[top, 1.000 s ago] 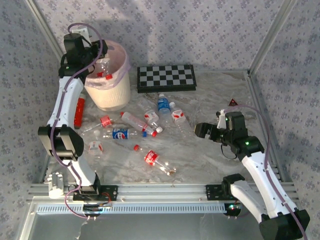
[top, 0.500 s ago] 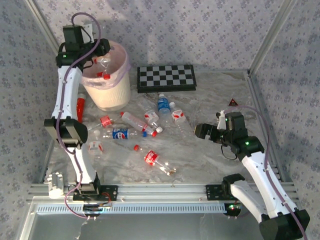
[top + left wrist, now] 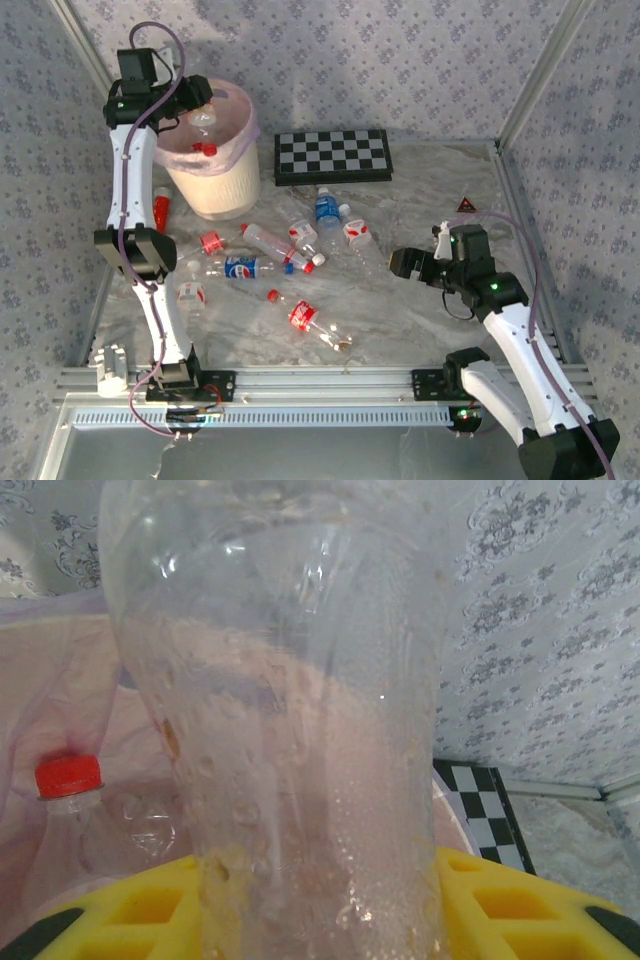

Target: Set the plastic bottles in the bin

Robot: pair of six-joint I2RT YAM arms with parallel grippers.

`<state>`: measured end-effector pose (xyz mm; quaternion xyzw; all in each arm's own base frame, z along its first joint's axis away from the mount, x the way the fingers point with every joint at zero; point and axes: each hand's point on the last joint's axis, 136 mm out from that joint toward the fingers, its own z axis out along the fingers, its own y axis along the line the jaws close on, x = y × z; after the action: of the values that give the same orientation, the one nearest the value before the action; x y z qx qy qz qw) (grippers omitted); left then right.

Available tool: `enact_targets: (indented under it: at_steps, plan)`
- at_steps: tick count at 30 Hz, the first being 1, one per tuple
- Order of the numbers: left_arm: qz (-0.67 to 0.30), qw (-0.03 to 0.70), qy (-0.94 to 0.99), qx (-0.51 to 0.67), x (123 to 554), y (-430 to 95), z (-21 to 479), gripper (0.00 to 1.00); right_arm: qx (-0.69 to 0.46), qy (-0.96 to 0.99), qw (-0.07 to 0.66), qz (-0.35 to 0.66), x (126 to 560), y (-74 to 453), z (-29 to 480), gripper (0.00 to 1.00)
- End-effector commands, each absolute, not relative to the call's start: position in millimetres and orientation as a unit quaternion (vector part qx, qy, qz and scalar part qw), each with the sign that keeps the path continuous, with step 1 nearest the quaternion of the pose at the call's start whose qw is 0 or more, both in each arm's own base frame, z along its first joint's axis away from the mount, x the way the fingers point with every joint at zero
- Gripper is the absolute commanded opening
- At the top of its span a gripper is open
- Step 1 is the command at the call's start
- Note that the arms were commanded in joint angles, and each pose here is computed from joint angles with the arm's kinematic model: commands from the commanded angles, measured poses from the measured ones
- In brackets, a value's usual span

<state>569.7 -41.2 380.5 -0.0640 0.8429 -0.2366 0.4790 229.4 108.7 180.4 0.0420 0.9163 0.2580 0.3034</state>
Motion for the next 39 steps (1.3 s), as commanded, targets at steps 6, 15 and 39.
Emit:
enact_targets:
  at_steps: [6, 15, 39]
  plan:
    - [-0.302, 0.563, 0.766, -0.072, 571.9, -32.9, 463.2, 0.00, 0.046, 0.918, 0.305, 0.250, 229.5, 104.8, 183.5, 1.00]
    - [-0.225, 0.555, 0.794, -0.105, 582.8, -1.8, 431.7, 0.00, 0.041, 0.918, 0.302, 0.253, 231.9, 107.3, 182.1, 1.00]
    - [-0.075, 0.345, 0.935, 0.027, 584.3, -45.4, 206.0, 0.22, 0.046, 0.920, 0.302, 0.244, 224.3, 103.2, 180.5, 1.00]
